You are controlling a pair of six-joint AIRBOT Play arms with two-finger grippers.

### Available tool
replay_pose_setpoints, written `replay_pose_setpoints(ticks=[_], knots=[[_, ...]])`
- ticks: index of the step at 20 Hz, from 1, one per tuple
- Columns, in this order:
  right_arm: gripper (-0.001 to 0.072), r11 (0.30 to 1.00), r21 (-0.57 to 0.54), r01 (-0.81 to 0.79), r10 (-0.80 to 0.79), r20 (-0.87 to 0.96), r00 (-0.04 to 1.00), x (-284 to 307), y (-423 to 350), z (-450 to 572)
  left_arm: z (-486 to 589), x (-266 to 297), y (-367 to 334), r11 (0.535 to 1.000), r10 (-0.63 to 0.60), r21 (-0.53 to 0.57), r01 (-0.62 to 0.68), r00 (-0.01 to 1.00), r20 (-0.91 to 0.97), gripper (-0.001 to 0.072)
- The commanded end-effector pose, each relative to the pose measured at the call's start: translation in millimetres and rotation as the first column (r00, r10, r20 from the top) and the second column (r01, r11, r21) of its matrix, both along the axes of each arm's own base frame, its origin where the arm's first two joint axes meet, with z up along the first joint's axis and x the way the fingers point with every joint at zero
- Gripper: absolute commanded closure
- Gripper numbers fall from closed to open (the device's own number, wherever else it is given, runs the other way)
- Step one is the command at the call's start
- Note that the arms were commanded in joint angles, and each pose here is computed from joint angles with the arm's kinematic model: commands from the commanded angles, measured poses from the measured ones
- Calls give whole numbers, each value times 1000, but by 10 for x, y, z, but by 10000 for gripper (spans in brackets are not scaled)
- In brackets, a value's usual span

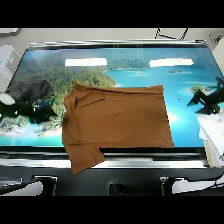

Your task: Fold the clothes and pants, and hang the long-sleeved shirts on hangers.

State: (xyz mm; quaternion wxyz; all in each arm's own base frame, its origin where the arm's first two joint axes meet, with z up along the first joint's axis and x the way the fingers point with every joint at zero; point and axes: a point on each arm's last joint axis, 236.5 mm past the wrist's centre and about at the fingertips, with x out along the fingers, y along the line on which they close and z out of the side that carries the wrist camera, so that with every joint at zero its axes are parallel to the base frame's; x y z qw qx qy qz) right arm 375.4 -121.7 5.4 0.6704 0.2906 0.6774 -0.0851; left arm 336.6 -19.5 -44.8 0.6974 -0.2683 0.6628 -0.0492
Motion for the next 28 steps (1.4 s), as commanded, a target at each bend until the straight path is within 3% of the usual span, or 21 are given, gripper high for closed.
replay_pose_setpoints(ticks=[1,3,7,12,19,21,24,28], knots=[[144,999,36,-25,29,-125,992,-631,103,-107,-190,-926,-416,962,-159,-246,123,978,-134,252],[144,996,69,-49,58,-148,987,-802,225,-194,-223,-1013,-629,921,-164,-372,117,982,-95,251],[152,994,96,-52,69,-181,981,-920,298,-213,-345,-990,-448,924,-122,-373,81,989,-86,251],[154,994,96,-52,69,-181,981,-919,300,-213,-363,-934,-66,926,19,-376,-46,997,-74,253],[160,994,103,-49,67,-185,980,-926,315,-206,-592,-936,-387,920,-26,-392,-18,994,-106,261],[160,993,108,-50,70,-193,979,-946,325,-199,-621,-840,-497,913,-11,-407,-30,995,-98,342],[160,993,109,-51,72,-196,978,-954,327,-198,-633,-749,-591,915,-4,-404,-27,997,-76,348],[159,992,118,-44,69,-214,974,-1014,360,-300,-579,-836,-724,903,-61,-430,17,994,-89,628]])
